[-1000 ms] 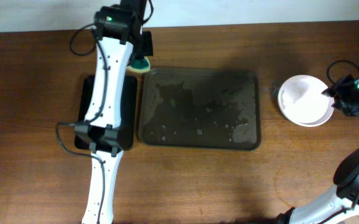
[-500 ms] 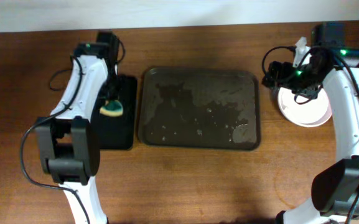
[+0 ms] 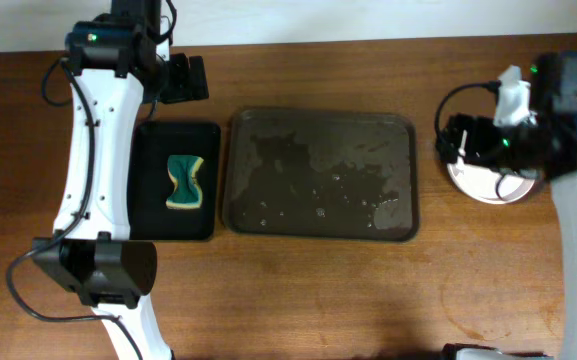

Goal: Clean dirty plates on tray and stack at the side

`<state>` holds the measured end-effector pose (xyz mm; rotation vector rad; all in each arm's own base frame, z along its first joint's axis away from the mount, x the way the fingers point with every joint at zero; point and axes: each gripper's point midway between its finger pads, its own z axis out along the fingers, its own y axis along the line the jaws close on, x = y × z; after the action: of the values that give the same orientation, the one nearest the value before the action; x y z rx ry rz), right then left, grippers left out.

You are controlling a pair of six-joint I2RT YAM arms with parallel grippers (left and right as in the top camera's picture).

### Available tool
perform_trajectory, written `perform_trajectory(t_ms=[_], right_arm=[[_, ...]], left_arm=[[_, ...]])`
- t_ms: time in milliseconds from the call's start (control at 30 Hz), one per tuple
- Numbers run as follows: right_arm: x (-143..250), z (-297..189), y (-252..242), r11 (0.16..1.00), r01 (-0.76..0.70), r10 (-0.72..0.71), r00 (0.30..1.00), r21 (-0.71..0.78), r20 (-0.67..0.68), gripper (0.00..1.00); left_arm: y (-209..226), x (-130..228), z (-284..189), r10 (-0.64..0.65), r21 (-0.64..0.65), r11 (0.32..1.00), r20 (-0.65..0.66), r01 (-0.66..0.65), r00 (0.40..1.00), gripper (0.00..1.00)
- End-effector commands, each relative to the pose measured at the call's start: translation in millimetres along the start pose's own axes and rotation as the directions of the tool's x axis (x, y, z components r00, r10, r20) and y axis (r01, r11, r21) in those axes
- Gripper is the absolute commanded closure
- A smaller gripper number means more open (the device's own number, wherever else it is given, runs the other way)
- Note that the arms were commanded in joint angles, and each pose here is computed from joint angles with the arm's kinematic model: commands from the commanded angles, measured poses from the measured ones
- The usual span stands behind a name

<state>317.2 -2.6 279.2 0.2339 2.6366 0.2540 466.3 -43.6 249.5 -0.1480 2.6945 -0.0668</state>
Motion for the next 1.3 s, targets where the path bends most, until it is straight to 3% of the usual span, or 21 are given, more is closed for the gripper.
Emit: perform_trajectory(t_ms=[0, 100, 200, 267, 400, 600, 667, 800, 933, 1033, 1267], right_arm=[[25.2, -54.9, 5.7, 1.0, 0.026, -0.027, 0.996, 0.01, 0.091, 0.01], [72.7, -95.9, 17.0, 0.998, 0.035, -0.03, 0.994, -0.044, 0.105, 0.01], [91.7, -126.1, 20.3, 0.997, 0.06, -0.048, 0.977, -0.05, 0.206, 0.01], [105.0, -129.7, 9.5, 0.999, 0.044, -0.045, 0.981, 0.008, 0.19, 0.01], [83.3, -135.1, 10.0, 0.992, 0.124, -0.128, 0.92, 0.034, 0.369, 0.02], [70.5, -62.7, 13.9, 0.962, 0.271, -0.204, 0.664, 0.022, 0.719, 0.02], [70.4, -39.0, 17.6, 0.944, 0.328, -0.202, 0.525, 0.023, 0.827, 0.01], [87.9, 1.7, 11.1, 0.935, 0.351, -0.191, 0.379, 0.05, 0.906, 0.01], [107.4, 40.9, 4.4, 0.931, 0.362, -0.188, 0.37, 0.046, 0.91, 0.01], [122.8, 70.4, -2.4, 0.937, 0.35, -0.203, 0.495, 0.02, 0.845, 0.01], [124.0, 72.2, -2.2, 0.937, 0.35, -0.201, 0.503, 0.015, 0.84, 0.01]], left_arm=[[-4.3, -0.9, -6.7, -0.008, 0.033, 0.999, 0.007, 0.008, 1.0, 0.0], [-4.3, -0.9, -6.7, -0.008, 0.033, 0.999, 0.007, 0.008, 1.0, 0.0], [-4.3, -0.9, -6.7, -0.008, 0.033, 0.999, 0.007, 0.008, 1.0, 0.0], [-4.3, -0.9, -6.7, -0.008, 0.033, 0.999, 0.007, 0.008, 1.0, 0.0], [-4.3, -0.9, -6.7, -0.008, 0.033, 0.999, 0.007, 0.008, 1.0, 0.0], [-4.3, -0.9, -6.7, -0.008, 0.033, 0.999, 0.007, 0.008, 1.0, 0.0], [-4.3, -0.9, -6.7, -0.008, 0.033, 0.999, 0.007, 0.008, 1.0, 0.0], [-4.0, -0.9, -6.7, -0.009, 0.032, 0.999, 0.007, 0.009, 1.0, 0.0], [-4.0, -0.9, -6.7, -0.009, 0.032, 0.999, 0.007, 0.009, 1.0, 0.01], [-4.0, -0.9, -6.7, -0.009, 0.032, 0.999, 0.007, 0.009, 1.0, 0.0], [-4.0, -0.9, -6.7, -0.009, 0.032, 0.999, 0.007, 0.009, 1.0, 0.0]])
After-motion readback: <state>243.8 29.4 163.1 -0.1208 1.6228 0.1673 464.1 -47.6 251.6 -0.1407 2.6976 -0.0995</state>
